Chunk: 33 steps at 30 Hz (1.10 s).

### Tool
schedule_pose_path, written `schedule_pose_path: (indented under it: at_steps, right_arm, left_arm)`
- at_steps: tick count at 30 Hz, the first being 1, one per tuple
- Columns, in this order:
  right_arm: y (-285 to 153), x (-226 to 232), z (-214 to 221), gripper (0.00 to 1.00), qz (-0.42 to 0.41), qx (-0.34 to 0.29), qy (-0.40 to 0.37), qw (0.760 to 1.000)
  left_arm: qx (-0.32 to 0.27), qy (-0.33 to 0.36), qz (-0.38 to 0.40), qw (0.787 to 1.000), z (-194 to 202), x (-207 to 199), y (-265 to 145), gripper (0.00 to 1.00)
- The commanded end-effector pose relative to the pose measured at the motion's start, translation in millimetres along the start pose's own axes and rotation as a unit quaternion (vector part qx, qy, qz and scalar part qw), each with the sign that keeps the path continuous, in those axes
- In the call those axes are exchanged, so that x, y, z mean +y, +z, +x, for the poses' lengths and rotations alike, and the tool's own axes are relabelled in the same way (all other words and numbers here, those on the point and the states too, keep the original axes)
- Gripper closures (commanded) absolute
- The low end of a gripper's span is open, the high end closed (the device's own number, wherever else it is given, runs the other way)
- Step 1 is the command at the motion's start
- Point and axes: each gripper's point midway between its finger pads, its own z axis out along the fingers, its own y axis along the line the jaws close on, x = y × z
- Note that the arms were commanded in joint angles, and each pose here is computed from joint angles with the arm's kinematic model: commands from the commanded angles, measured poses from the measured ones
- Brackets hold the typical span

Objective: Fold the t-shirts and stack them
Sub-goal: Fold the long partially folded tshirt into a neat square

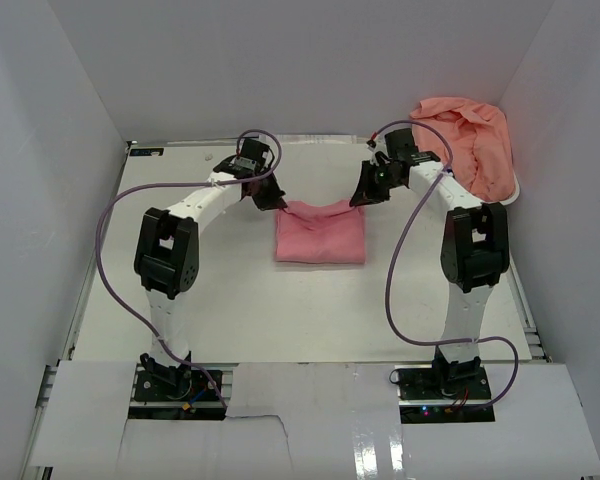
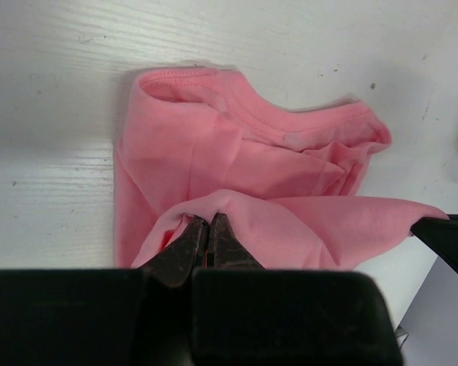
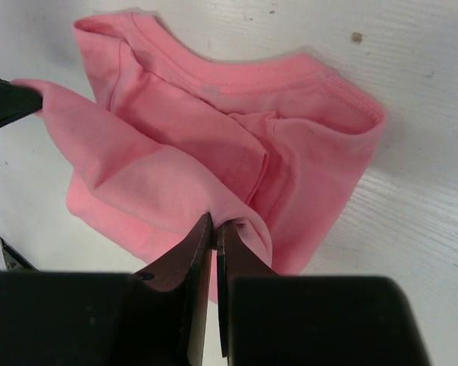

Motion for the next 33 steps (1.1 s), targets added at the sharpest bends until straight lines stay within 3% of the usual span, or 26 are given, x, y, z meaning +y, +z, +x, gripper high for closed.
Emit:
schedule_pose_path:
  at_steps: [1,12,16,19,20,21,25,27,28,29,30,31,33]
  right_arm:
    - [-8,7,-27,0.92,-0.016,-0.034,-0.021,0.999]
    - [4,-2,-38,0.89,-0.016,-0.035,-0.013,0.999]
    - [11,-9,-39,0.81,-0.010,-0.033,-0.007,0.999]
    - [15,-17,-44,0.70,0.006,-0.040,0.002,0.999]
    - [16,-19,-45,0.70,0.012,-0.043,0.005,0.999]
    - [15,-24,-51,0.71,0.022,-0.057,0.009,0.998]
    - [15,-32,-62,0.92,0.028,-0.080,0.020,0.996]
    - [17,-34,-67,0.92,0.028,-0.087,0.022,0.996]
    - [18,-35,-68,0.77,0.030,-0.089,0.025,0.995]
    - [20,-37,-70,0.68,0.033,-0.090,0.026,0.995]
    - [20,-39,-70,0.64,0.036,-0.092,0.027,0.995]
    - [20,-40,-72,0.58,0.039,-0.098,0.029,0.994]
    - [19,-42,-69,0.51,0.043,-0.107,0.030,0.993]
  left_arm:
    - [-0.032,0.001,0.024,0.999,-25,-21,-18,1.00]
    - [-0.020,0.002,0.019,1.000,-29,-23,-4,1.00]
    - [-0.015,-0.001,0.014,1.000,-29,-18,2,1.00]
    - [-0.013,-0.010,0.004,1.000,-29,-9,6,0.92]
    - [-0.020,-0.015,-0.005,1.000,-32,-3,7,0.85]
    - [-0.020,-0.020,-0.012,1.000,-32,3,7,0.85]
    - [-0.031,-0.044,-0.015,0.998,-39,19,7,0.84]
    - [-0.034,-0.051,-0.014,0.998,-45,23,8,0.82]
    - [-0.030,-0.051,-0.014,0.998,-45,25,13,0.75]
    - [-0.029,-0.045,-0.012,0.998,-47,25,15,0.62]
    - [-0.027,-0.044,-0.011,0.999,-48,25,17,0.27]
    - [-0.029,-0.047,-0.015,0.998,-50,25,17,0.04]
    - [-0.033,-0.051,-0.016,0.998,-53,26,18,0.02]
